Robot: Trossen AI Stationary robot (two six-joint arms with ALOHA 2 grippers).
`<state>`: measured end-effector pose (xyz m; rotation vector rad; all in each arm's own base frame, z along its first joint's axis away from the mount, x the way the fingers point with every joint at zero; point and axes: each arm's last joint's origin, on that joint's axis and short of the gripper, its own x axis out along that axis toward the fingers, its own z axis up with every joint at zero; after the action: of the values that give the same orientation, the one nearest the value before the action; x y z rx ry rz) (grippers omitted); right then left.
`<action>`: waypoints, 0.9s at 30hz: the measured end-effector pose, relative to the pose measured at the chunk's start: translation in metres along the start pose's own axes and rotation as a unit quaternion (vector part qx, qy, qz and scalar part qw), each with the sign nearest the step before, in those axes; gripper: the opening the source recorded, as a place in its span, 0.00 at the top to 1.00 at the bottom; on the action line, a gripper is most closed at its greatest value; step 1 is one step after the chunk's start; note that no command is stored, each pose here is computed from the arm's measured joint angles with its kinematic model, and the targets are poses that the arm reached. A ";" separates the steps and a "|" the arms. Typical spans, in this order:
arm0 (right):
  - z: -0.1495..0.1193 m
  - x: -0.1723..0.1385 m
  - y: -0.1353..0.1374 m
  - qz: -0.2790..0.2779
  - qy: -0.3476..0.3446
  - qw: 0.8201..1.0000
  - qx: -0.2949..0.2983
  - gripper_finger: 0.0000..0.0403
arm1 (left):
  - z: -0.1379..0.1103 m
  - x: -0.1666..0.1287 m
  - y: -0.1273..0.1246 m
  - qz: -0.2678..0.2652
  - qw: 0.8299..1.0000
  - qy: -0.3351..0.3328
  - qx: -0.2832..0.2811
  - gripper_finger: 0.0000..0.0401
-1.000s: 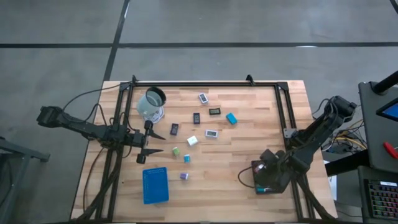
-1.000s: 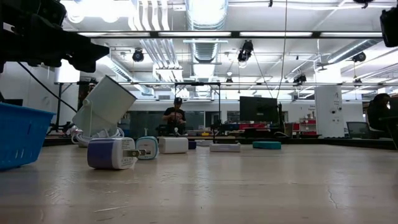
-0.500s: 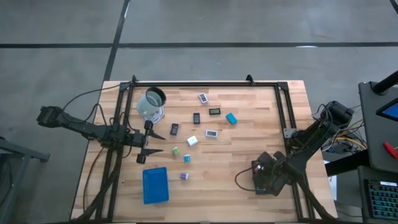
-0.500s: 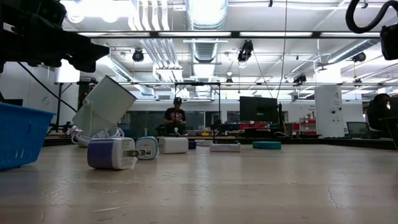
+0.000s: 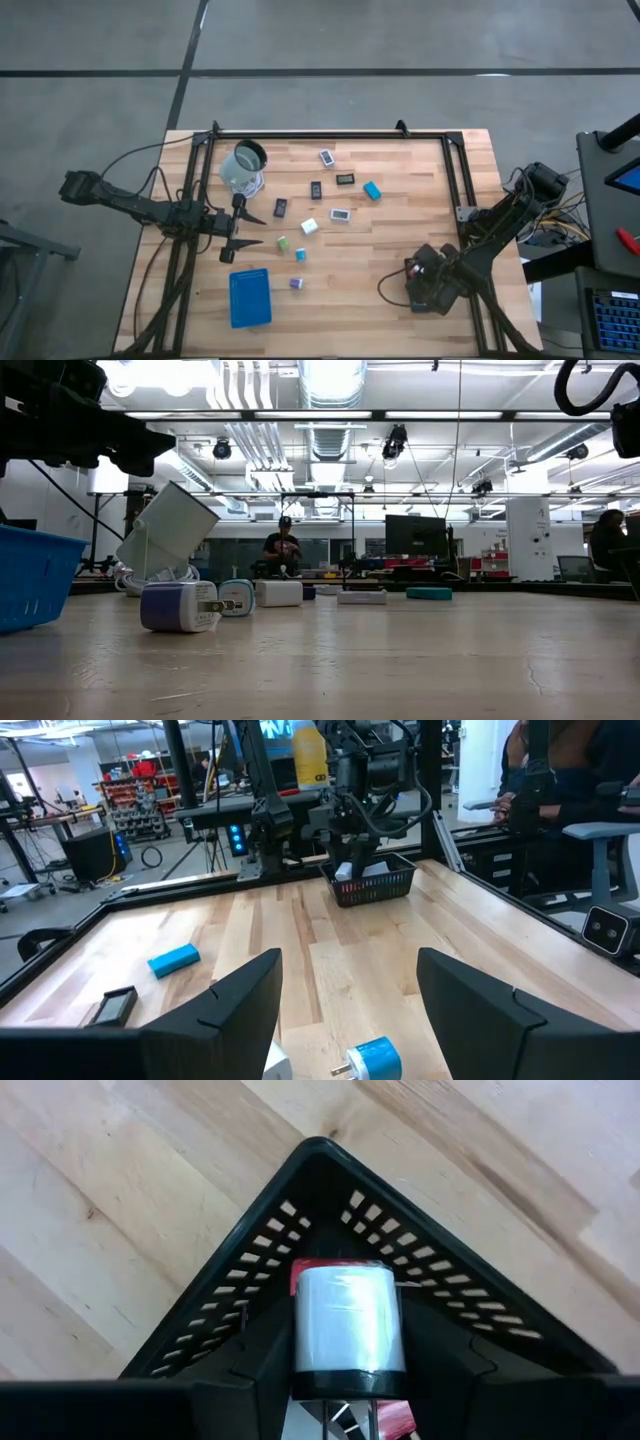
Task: Pick & Place Office items
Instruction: Put the white black charger adapter into the black bin
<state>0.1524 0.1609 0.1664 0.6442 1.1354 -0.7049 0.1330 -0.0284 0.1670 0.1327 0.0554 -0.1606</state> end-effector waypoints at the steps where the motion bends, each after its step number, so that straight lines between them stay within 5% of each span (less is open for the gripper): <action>1: 0.000 0.000 0.000 -0.003 0.000 1.000 0.005 0.61 | 0.000 0.000 0.000 0.000 1.000 0.000 0.000 0.41; 27: 0.002 -0.006 0.005 0.005 -0.015 1.000 0.012 0.42 | 0.000 0.000 0.000 0.000 1.000 0.000 0.000 0.41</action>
<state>0.1556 0.1632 0.1729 0.6573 1.0971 -0.7195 0.1330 -0.0284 0.1670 0.1327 0.0554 -0.1608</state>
